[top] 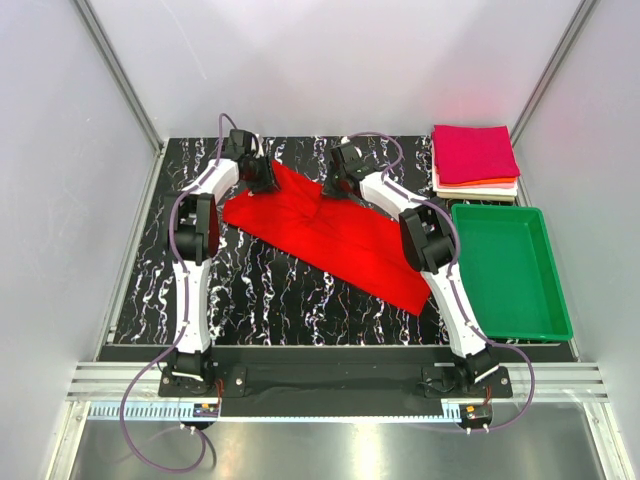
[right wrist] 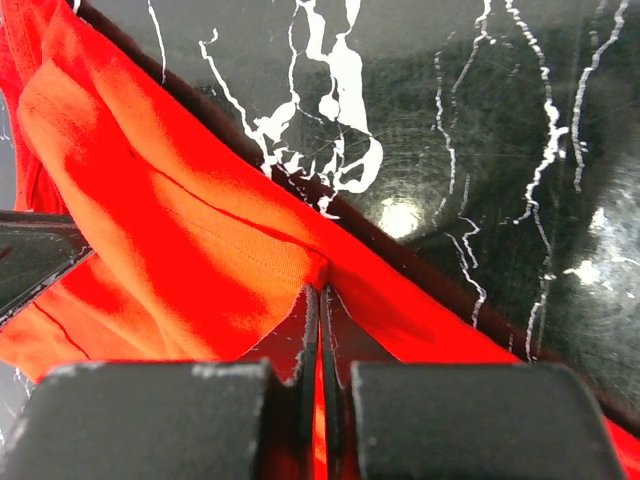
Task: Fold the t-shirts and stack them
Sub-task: Fold the tshirt
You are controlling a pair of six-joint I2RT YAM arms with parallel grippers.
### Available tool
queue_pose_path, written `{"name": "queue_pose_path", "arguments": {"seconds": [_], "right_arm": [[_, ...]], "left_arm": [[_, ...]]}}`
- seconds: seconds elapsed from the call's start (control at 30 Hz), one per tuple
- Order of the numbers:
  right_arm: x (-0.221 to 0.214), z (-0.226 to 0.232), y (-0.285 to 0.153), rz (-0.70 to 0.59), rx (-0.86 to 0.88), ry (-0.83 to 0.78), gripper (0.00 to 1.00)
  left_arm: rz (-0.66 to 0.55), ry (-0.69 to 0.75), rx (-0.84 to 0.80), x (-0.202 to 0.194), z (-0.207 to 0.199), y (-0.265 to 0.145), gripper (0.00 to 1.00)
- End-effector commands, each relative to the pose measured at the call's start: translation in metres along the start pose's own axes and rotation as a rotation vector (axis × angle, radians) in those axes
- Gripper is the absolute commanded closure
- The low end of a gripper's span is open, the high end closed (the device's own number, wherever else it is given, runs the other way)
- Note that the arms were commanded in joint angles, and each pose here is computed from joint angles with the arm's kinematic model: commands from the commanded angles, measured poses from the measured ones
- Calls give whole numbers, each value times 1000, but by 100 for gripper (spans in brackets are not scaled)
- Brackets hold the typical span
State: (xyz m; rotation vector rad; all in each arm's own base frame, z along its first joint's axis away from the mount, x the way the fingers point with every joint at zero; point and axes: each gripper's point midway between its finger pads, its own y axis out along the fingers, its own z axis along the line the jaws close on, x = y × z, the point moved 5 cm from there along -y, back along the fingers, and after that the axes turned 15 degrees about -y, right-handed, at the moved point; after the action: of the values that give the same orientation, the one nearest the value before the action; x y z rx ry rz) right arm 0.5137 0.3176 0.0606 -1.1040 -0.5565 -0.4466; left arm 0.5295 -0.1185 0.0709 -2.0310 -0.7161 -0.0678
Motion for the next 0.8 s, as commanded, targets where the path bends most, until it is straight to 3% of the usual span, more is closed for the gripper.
{"name": "queue_pose_path", "arguments": {"seconds": [0.0, 0.47, 0.63, 0.7, 0.77], "right_arm": [[30, 3, -26, -106, -40, -5, 100], [36, 1, -44, -148, -78, 4, 99], [34, 7, -46, -130, -33, 0, 92], [35, 9, -51, -126, -21, 5, 80], [39, 12, -62, -131, -20, 19, 75]], "left_arm": [[-18, -5, 42, 1, 12, 9, 62], [-35, 0, 67, 6, 9, 0, 62], [-65, 23, 75, 14, -1, -22, 61], [-84, 36, 39, 20, -14, -36, 60], [-101, 44, 12, 23, -25, -50, 60]]}}
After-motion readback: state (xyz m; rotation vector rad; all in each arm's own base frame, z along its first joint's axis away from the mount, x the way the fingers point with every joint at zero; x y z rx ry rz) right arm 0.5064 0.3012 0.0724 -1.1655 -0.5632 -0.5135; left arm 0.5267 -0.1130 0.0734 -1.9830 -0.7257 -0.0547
